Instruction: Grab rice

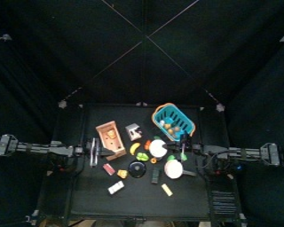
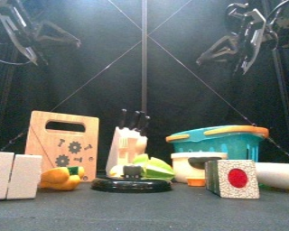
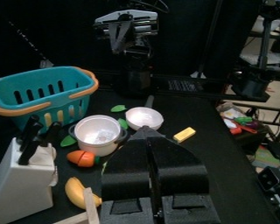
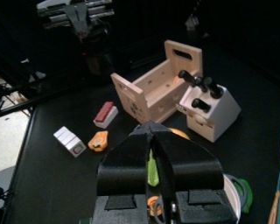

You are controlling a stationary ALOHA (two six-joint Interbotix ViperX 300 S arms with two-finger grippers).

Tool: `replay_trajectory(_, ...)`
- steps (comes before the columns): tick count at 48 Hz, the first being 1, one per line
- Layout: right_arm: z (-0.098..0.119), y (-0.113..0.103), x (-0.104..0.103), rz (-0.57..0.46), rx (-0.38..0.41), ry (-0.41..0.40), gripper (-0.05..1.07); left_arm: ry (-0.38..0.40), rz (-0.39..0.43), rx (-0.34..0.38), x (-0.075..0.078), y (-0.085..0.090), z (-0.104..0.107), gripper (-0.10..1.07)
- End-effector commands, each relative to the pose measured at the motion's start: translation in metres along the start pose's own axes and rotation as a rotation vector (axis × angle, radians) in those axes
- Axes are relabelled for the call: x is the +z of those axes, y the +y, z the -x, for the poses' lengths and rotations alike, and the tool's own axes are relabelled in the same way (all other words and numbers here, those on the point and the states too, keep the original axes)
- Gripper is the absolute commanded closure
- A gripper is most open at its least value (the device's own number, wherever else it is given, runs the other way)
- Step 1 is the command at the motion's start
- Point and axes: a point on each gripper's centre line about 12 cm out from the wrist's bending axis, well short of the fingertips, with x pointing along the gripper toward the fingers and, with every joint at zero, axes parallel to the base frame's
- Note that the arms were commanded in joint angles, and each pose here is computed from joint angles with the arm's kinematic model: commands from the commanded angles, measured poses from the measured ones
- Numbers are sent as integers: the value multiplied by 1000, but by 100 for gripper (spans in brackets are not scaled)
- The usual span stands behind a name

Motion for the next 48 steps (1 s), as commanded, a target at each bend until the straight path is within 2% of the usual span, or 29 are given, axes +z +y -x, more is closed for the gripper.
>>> replay_trajectory(1,-6,-1,11,-21,-14,26,100,-41,0,-1,11,-1,-5,87)
replay_trajectory(12,-23,-6,-2,-32,-46,193,100,-61,0,-2,10,-1,-5,79)
replay_trajectory(28,-52,-13,-32,-10,-75,371,100,-53,5,-13,3,-3,-4,78)
replay_trajectory(43,-65,-23,-45,54,-100,441,99,-50,4,-12,-3,-3,-1,78)
replay_trajectory(48,-67,-27,-48,47,-113,452,92,-59,4,-13,-4,-3,-1,78)
